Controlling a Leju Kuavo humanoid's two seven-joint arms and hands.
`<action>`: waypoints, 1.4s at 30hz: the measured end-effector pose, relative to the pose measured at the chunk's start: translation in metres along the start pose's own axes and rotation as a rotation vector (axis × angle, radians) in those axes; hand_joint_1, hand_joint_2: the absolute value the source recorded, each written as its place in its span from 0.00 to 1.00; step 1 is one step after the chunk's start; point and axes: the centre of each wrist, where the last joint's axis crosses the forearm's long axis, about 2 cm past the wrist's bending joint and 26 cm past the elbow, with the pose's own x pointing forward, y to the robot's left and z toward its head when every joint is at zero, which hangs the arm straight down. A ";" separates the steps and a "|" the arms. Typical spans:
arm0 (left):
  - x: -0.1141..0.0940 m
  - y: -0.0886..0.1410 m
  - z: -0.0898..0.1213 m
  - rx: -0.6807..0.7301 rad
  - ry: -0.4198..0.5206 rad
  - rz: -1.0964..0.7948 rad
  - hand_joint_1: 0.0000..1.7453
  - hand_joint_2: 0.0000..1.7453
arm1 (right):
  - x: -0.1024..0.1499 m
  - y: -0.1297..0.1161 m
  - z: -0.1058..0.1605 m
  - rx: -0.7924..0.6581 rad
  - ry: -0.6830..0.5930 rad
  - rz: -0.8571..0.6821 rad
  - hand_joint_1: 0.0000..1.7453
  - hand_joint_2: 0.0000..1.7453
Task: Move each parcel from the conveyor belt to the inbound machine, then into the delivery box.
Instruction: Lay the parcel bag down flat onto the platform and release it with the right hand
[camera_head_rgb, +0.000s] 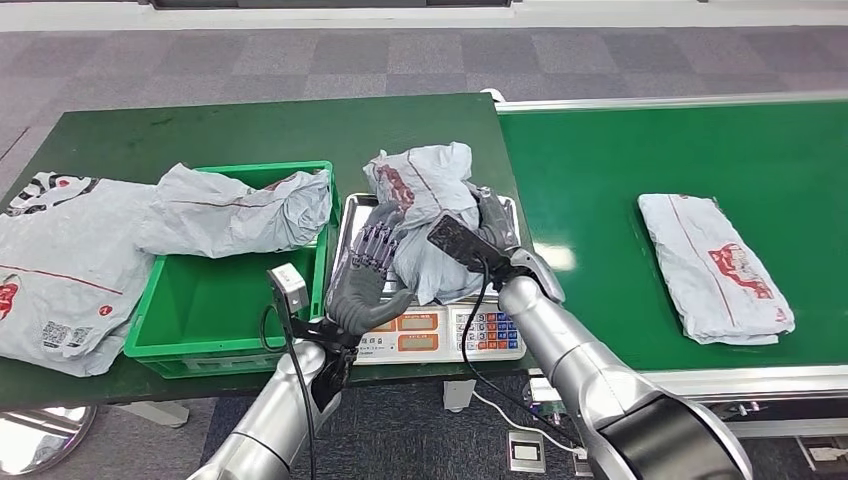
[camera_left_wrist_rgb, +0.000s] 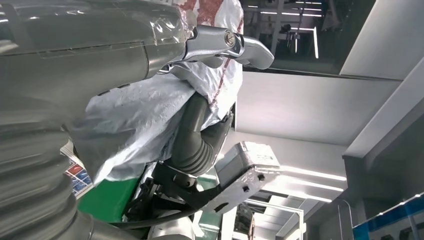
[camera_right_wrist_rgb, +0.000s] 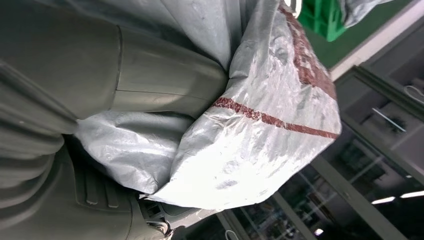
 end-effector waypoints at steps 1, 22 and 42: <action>0.000 0.000 0.000 0.000 0.000 -0.001 0.00 1.00 | -0.001 0.000 0.000 0.004 0.004 0.002 1.00 1.00; -0.002 0.000 0.003 -0.002 0.010 -0.005 0.00 1.00 | -0.011 0.002 0.003 0.347 0.300 -0.034 0.25 0.75; 0.002 0.004 0.002 -0.009 -0.003 -0.014 0.00 1.00 | -0.006 -0.004 0.015 0.043 -0.208 -0.142 0.00 1.00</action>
